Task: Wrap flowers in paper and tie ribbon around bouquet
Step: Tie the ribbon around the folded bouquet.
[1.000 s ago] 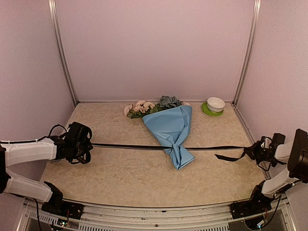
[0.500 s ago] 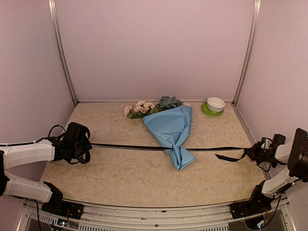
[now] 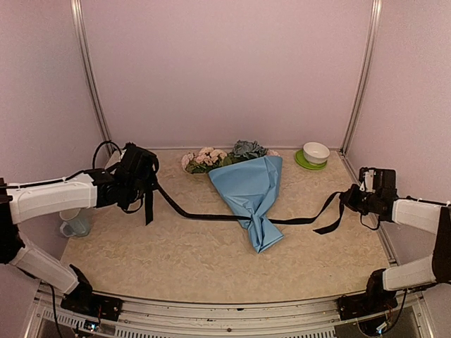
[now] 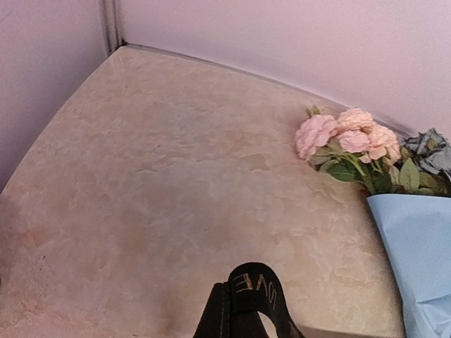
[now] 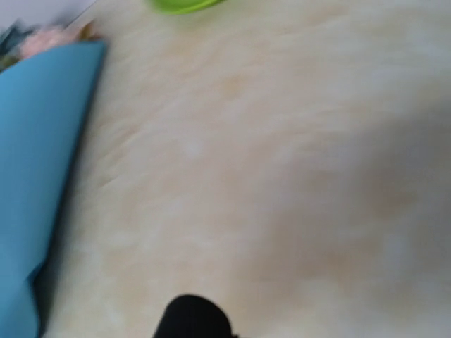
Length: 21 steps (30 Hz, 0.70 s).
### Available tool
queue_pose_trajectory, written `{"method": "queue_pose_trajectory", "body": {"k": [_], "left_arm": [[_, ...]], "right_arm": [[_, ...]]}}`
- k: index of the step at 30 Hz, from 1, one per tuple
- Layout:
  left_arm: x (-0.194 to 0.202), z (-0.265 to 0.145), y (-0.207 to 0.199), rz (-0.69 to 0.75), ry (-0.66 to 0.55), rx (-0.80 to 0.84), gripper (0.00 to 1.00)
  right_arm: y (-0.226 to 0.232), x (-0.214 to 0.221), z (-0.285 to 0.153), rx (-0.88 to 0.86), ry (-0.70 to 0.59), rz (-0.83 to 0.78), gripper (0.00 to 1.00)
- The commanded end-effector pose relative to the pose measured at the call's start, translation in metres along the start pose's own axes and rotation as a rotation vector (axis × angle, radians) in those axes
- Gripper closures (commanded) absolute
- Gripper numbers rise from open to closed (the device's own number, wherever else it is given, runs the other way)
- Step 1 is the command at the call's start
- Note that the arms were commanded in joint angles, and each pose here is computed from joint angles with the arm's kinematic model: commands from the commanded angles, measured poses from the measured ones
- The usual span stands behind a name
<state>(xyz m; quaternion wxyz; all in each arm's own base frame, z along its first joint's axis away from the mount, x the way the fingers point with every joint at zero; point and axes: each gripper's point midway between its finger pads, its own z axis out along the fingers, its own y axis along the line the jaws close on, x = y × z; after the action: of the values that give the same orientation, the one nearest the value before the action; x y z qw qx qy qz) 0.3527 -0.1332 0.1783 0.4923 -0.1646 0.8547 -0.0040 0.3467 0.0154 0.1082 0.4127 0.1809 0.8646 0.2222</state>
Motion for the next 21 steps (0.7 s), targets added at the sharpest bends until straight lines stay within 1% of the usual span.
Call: {"method": "queue_pose_trajectory", "body": {"k": [1, 5, 10, 12, 14, 15, 16, 17, 19, 21], "left_arm": [[-0.020, -0.004, -0.063, 0.124, -0.049, 0.075, 1.00], [-0.033, -0.017, -0.129, 0.188, -0.081, 0.189, 1.00], [-0.049, -0.062, -0.212, 0.274, -0.146, 0.363, 1.00], [-0.048, -0.086, -0.239, 0.326, -0.174, 0.441, 1.00], [-0.040, -0.109, -0.259, 0.365, -0.197, 0.517, 1.00], [-0.035, -0.120, -0.267, 0.382, -0.206, 0.554, 1.00], [-0.031, -0.130, -0.273, 0.392, -0.214, 0.585, 1.00], [-0.030, -0.141, -0.276, 0.399, -0.226, 0.615, 1.00], [-0.027, -0.160, -0.282, 0.403, -0.249, 0.672, 1.00], [-0.031, -0.180, -0.286, 0.395, -0.273, 0.735, 1.00]], "right_arm": [[0.038, 0.004, 0.008, -0.022, 0.046, -0.119, 1.00], [0.089, 0.028, 0.021, -0.124, 0.157, -0.224, 1.00], [0.147, 0.075, 0.036, -0.290, 0.339, -0.413, 1.00], [0.157, 0.087, 0.040, -0.326, 0.380, -0.464, 1.00], [0.153, 0.092, 0.045, -0.300, 0.410, -0.488, 0.98], [0.148, 0.091, 0.048, -0.269, 0.419, -0.500, 0.88], [0.147, 0.090, 0.049, -0.255, 0.427, -0.518, 0.72], [0.150, 0.086, 0.048, -0.258, 0.425, -0.535, 0.59], [0.164, 0.079, 0.039, -0.303, 0.392, -0.583, 0.23], [0.190, 0.069, 0.022, -0.377, 0.307, -0.661, 0.02]]}}
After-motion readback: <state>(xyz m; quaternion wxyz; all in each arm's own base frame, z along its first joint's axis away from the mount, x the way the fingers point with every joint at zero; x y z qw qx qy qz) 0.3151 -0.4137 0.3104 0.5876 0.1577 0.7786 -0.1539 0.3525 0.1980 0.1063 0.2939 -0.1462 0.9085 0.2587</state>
